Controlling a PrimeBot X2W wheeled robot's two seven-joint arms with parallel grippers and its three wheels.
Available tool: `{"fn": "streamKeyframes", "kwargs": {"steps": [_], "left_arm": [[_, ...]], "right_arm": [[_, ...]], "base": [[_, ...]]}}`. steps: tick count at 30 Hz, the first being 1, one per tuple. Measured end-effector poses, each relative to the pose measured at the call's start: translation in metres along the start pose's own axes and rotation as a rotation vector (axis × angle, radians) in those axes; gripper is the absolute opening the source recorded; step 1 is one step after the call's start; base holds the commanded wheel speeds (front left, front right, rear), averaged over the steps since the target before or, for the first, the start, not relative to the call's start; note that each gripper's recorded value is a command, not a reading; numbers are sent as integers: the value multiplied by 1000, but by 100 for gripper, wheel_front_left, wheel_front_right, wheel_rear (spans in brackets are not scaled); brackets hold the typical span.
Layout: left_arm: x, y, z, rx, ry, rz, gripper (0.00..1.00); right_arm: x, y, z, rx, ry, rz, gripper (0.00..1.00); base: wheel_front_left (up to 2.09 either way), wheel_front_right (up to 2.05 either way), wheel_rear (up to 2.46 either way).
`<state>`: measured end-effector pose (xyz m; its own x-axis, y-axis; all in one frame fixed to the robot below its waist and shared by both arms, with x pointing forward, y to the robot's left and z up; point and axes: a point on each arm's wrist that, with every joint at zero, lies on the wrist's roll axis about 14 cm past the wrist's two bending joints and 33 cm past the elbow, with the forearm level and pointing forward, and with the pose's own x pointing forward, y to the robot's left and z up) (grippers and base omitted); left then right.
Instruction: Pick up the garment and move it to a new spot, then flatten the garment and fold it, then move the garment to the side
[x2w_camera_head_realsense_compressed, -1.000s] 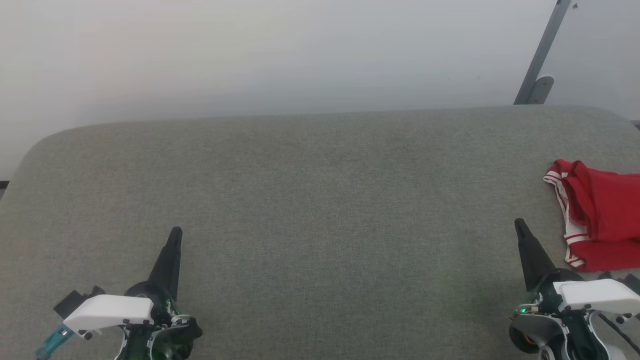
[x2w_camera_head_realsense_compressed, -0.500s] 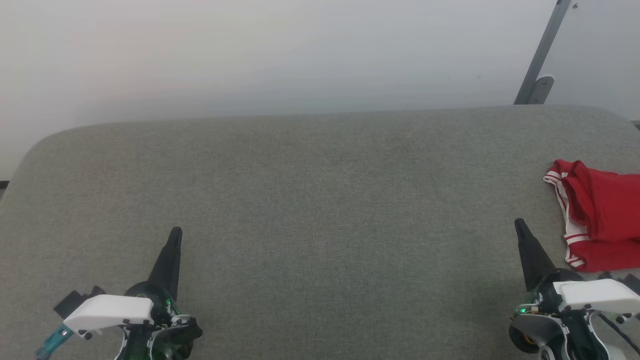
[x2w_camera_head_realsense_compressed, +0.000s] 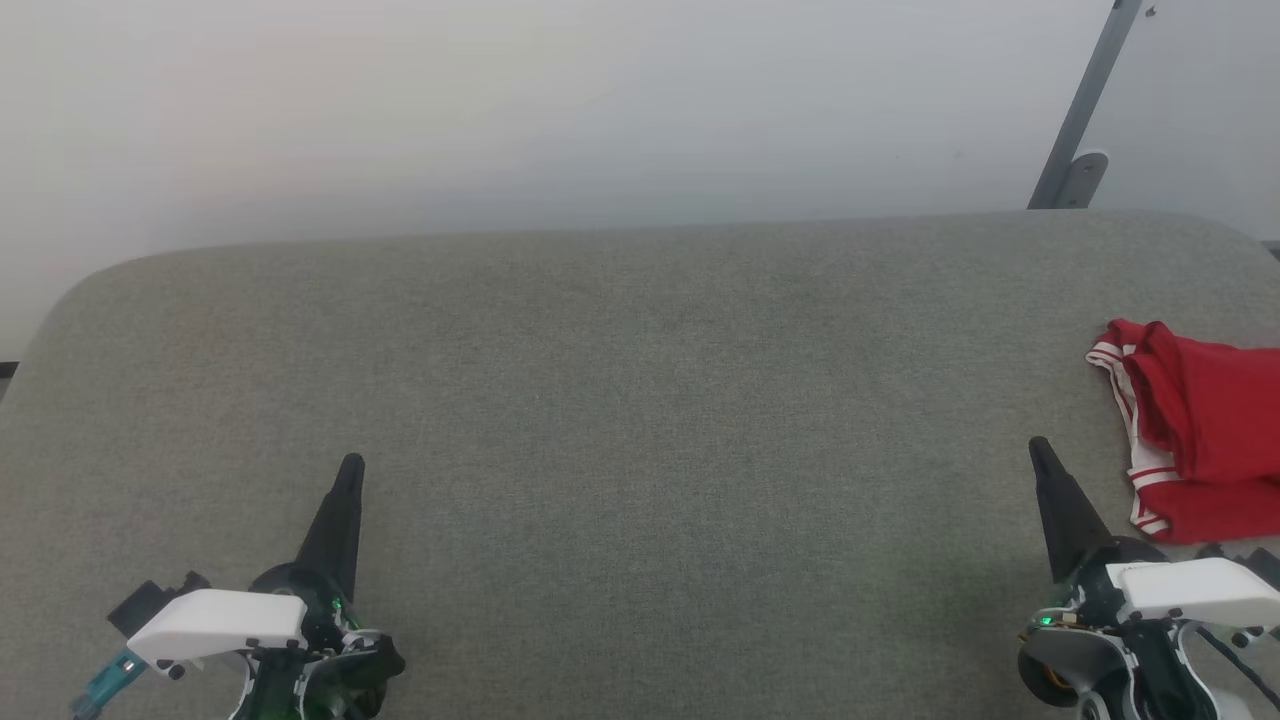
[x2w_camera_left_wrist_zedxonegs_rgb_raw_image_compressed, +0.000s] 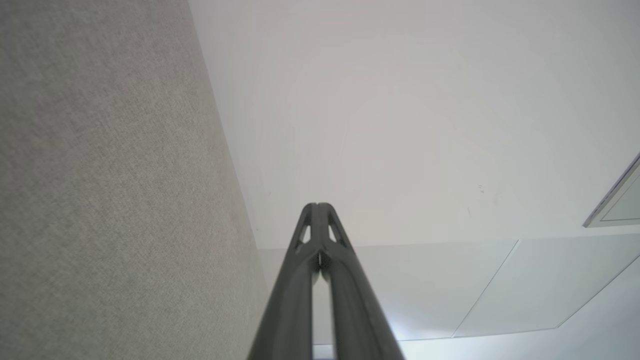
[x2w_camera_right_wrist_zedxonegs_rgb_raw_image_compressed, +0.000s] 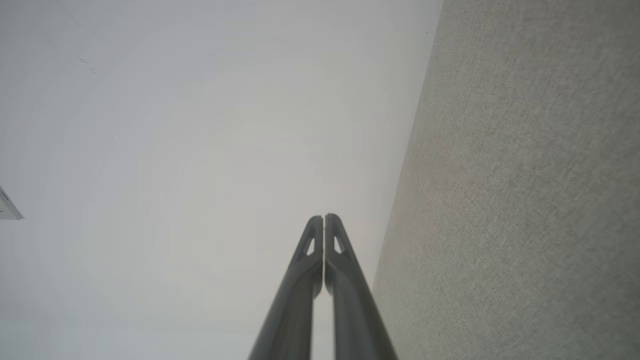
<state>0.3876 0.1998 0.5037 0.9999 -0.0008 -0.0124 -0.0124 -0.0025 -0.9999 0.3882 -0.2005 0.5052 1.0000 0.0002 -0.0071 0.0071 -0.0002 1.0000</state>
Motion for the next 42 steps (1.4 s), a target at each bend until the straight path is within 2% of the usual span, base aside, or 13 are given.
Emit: {"fn": "streamKeyframes", "kwargs": {"steps": [42], "left_arm": [[0, 0, 0, 0, 0, 0, 0]], "right_arm": [[0, 0, 0, 0, 0, 0, 0]], "base": [[0, 0, 0]]}}
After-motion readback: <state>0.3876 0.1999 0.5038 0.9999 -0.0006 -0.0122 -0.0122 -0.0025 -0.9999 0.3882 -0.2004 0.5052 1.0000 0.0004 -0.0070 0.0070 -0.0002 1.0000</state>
